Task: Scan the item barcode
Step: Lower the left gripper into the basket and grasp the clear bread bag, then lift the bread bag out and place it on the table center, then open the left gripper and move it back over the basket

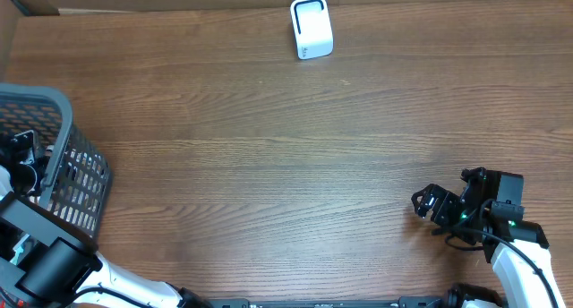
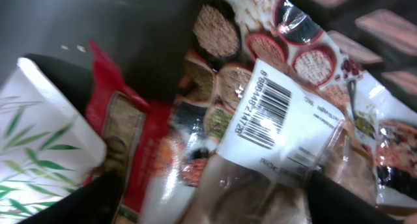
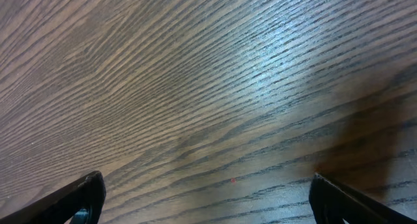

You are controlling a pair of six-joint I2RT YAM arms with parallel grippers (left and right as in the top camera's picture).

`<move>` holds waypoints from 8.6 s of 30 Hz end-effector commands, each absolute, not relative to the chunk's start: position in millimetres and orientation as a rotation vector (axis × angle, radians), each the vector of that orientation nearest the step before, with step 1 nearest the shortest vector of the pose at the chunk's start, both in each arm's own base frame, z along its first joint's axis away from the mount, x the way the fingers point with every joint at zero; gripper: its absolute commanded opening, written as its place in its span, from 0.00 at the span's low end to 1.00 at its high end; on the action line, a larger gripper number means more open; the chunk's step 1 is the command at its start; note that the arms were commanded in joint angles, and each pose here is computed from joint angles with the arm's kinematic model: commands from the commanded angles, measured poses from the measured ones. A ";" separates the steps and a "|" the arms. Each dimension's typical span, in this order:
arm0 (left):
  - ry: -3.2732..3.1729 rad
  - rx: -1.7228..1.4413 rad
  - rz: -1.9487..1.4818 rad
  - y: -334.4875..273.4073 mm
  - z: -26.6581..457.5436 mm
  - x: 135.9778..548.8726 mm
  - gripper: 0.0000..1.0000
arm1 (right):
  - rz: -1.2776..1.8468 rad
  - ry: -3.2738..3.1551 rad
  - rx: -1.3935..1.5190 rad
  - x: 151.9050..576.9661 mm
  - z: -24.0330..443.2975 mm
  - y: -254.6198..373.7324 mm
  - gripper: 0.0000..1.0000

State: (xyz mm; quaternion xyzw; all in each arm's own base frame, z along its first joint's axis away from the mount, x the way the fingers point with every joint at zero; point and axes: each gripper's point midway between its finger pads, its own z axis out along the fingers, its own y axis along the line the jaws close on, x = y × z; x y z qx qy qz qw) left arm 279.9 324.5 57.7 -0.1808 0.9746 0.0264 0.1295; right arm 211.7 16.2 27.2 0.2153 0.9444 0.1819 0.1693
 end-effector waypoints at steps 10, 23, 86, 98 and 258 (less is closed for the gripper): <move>2.862 -0.609 0.017 318.9 58.6 274.3 0.04 | 0.512 2.681 0.612 212.5 27.0 16.0 1.00; 2.300 -0.840 0.235 320.3 299.8 291.1 0.04 | 0.512 2.681 0.612 212.5 27.0 16.0 1.00; 2.544 -0.905 -0.008 343.2 41.3 243.6 0.05 | 0.512 2.681 0.611 212.7 27.1 16.0 1.00; 2.289 -0.915 -0.076 347.8 142.6 280.6 0.04 | 0.512 2.681 0.611 212.7 27.2 16.1 1.00; 2.733 -0.792 0.556 314.3 103.5 230.1 0.98 | 0.512 2.681 0.612 212.5 27.0 16.1 1.00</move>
